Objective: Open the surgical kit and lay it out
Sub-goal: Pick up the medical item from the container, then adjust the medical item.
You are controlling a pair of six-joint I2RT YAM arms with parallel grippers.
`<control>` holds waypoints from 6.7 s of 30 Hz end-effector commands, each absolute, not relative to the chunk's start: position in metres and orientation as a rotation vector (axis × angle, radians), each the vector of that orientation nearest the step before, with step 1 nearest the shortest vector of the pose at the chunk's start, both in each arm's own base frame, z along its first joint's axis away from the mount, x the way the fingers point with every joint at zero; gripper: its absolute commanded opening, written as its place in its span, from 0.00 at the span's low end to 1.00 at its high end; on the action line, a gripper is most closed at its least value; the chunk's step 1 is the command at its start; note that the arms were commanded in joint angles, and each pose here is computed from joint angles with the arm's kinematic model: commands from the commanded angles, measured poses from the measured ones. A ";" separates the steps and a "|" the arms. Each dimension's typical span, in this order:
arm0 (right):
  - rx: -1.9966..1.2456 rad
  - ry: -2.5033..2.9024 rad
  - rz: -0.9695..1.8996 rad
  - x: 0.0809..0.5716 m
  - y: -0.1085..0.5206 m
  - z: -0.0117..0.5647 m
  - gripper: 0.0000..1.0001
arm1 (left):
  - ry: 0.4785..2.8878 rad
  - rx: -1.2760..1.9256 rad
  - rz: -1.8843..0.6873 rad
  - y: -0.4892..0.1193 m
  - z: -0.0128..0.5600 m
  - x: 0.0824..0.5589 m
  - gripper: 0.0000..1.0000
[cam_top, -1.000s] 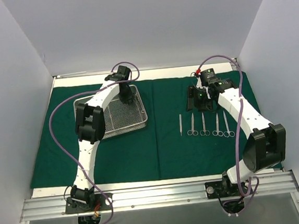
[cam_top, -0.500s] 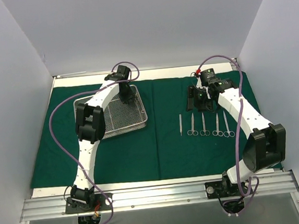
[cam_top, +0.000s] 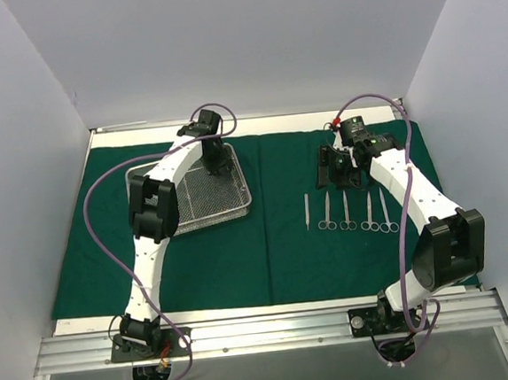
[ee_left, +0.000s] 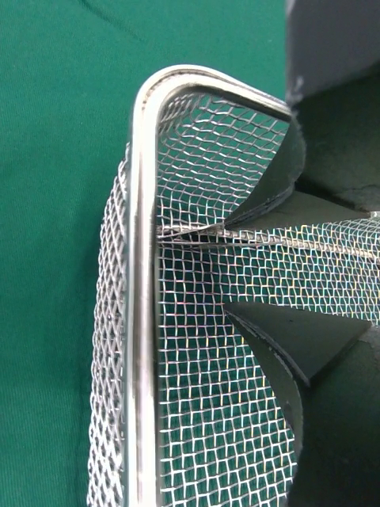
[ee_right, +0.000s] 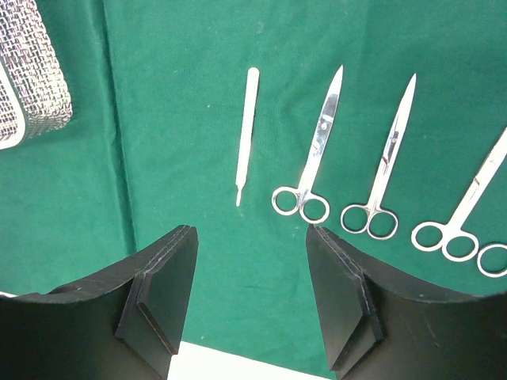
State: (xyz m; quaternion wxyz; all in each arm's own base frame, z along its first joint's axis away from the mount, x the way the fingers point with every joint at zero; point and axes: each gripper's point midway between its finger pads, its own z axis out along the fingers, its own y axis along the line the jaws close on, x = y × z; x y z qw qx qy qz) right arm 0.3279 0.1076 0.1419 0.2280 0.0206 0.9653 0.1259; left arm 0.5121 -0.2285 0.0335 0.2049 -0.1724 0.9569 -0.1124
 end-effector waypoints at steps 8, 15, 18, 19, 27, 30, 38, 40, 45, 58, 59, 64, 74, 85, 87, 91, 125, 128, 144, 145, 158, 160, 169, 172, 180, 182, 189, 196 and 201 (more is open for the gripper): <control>0.062 2.636 0.368 0.329 0.107 0.152 0.57 | 2.952 -0.447 -0.026 -0.209 -0.046 0.474 0.59; 0.085 2.626 0.382 0.323 0.106 0.152 0.57 | 2.976 -0.304 0.057 -0.208 -0.050 0.467 0.51; 0.083 2.617 0.386 0.321 0.106 0.155 0.57 | 2.983 -0.313 0.021 -0.209 -0.050 0.467 0.38; 0.082 2.612 0.385 0.321 0.105 0.157 0.57 | 2.987 -0.315 0.015 -0.208 -0.051 0.466 0.33; 0.084 2.601 0.383 0.319 0.103 0.162 0.57 | 2.984 -0.335 -0.052 -0.210 -0.050 0.469 0.10; 0.084 2.602 0.381 0.316 0.103 0.161 0.58 | 2.957 -0.354 -0.055 -0.206 -0.043 0.472 0.02; 0.086 2.601 0.389 0.319 0.104 0.161 0.58 | 2.866 -0.357 -0.088 -0.202 -0.005 0.485 0.02; 0.085 2.601 0.385 0.320 0.103 0.161 0.58 | 2.838 -0.350 -0.091 -0.202 0.004 0.487 0.02; 0.084 2.603 0.373 0.321 0.102 0.160 0.58 | 2.743 -0.327 -0.128 -0.197 0.055 0.495 0.02; 0.023 2.564 0.566 0.349 0.133 0.179 0.56 | 2.649 -0.136 -0.482 -0.198 0.152 0.485 0.02; 0.000 2.549 0.625 0.352 0.141 0.182 0.57 | 2.610 -0.066 -0.556 -0.205 0.168 0.482 0.02; -0.148 2.407 1.108 0.366 0.204 0.208 0.59 | 2.403 0.156 -1.054 -0.255 0.214 0.460 0.02; -0.264 2.018 1.613 0.397 0.272 0.285 0.63 | 2.153 0.317 -1.574 -0.297 0.281 0.394 0.02; -0.235 2.090 1.608 0.401 0.281 0.273 0.56 | 2.176 0.397 -1.606 -0.305 0.276 0.365 0.02; -0.245 2.095 1.599 0.402 0.282 0.271 0.55 | 2.176 0.399 -1.611 -0.306 0.275 0.363 0.02; -0.234 2.123 1.582 0.402 0.281 0.264 0.54 | 2.173 0.414 -1.632 -0.310 0.275 0.357 0.02; -0.152 2.217 1.529 0.385 0.284 0.274 0.00 | 2.056 0.575 -1.648 -0.311 0.289 0.315 0.94; -0.157 2.197 1.564 0.381 0.291 0.286 0.00 | 2.046 0.598 -1.676 -0.321 0.285 0.313 0.94; -0.169 2.086 1.655 0.366 0.299 0.317 0.00 | 1.948 0.603 -1.755 -0.328 0.289 0.312 0.94; -0.170 2.085 1.657 0.365 0.299 0.317 0.00 | 1.922 0.598 -1.775 -0.330 0.294 0.313 0.97; -0.167 2.021 1.643 0.377 0.301 0.326 0.00 | 1.857 0.642 -1.982 -0.333 0.301 0.294 0.33; -0.162 2.014 1.638 0.378 0.302 0.328 0.00 | 1.847 0.640 -2.003 -0.333 0.303 0.292 0.20; -0.268 2.164 1.209 0.388 0.271 0.303 0.42 | 1.908 0.557 -2.032 -0.325 0.296 0.298 0.02; -0.350 2.220 0.891 0.393 0.242 0.286 0.52 | 1.937 0.532 -2.047 -0.321 0.293 0.297 0.02; -0.746 1.910 0.195 0.368 0.210 0.301 0.77 | 1.986 0.474 -2.164 -0.312 0.303 0.271 0.02; -0.812 1.828 0.080 0.360 0.204 0.308 1.00 | 2.005 0.457 -2.156 -0.311 0.302 0.268 0.02; -1.265 1.581 0.167 0.296 0.226 0.314 0.96 | 2.353 0.433 -1.988 -0.299 0.263 0.239 0.02; -1.774 1.250 0.032 0.261 0.238 0.288 0.78 | 2.418 0.549 -1.920 -0.286 0.253 0.201 0.02; -1.874 1.112 0.059 0.243 0.261 0.294 0.74 | 2.415 0.545 -1.949 -0.284 0.250 0.185 0.02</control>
